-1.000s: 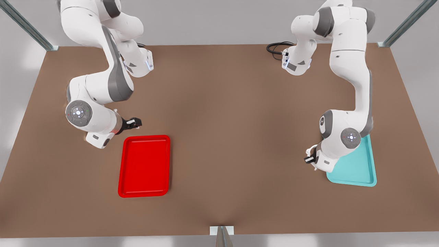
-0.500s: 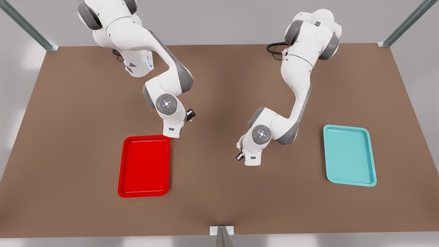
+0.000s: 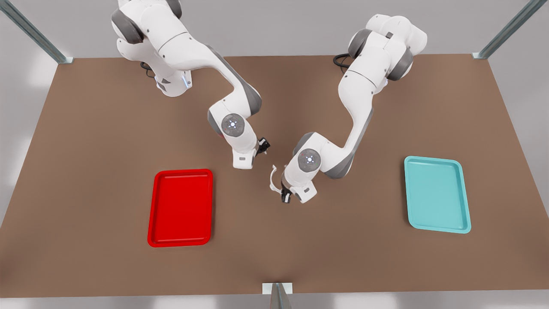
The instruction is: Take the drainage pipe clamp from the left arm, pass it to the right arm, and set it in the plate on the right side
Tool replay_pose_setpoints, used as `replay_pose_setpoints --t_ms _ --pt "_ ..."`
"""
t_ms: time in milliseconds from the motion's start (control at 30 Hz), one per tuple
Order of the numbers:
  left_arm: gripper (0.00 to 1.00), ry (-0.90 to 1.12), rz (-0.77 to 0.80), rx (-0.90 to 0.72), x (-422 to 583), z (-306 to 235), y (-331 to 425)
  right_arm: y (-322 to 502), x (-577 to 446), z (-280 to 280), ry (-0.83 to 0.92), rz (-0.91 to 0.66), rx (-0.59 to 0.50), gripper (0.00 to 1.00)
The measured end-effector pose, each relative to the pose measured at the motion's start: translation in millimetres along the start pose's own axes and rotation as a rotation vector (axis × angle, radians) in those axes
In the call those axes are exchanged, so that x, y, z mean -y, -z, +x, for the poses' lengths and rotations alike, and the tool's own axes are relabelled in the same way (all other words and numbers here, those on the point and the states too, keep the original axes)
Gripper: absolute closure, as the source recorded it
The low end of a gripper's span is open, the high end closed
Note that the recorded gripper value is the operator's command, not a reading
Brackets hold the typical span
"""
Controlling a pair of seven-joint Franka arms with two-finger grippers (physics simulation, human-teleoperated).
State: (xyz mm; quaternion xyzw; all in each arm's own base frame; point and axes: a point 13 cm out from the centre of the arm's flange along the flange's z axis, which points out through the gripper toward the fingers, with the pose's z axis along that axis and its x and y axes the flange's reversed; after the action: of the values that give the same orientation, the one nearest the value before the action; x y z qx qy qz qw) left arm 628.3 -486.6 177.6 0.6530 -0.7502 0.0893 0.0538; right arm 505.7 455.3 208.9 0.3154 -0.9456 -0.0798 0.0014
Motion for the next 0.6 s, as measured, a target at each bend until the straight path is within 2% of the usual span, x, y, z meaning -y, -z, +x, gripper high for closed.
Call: replay_pose_setpoints --t_ms 333,600 --pt "0.79 0.161 0.001 -0.029 -3 15 1 -30 13 -46 -0.068 -0.034 0.125 0.0" --pt "0.79 0.232 -0.004 -0.035 -7 21 2 -46 21 -52 -0.077 -0.028 0.149 0.0"
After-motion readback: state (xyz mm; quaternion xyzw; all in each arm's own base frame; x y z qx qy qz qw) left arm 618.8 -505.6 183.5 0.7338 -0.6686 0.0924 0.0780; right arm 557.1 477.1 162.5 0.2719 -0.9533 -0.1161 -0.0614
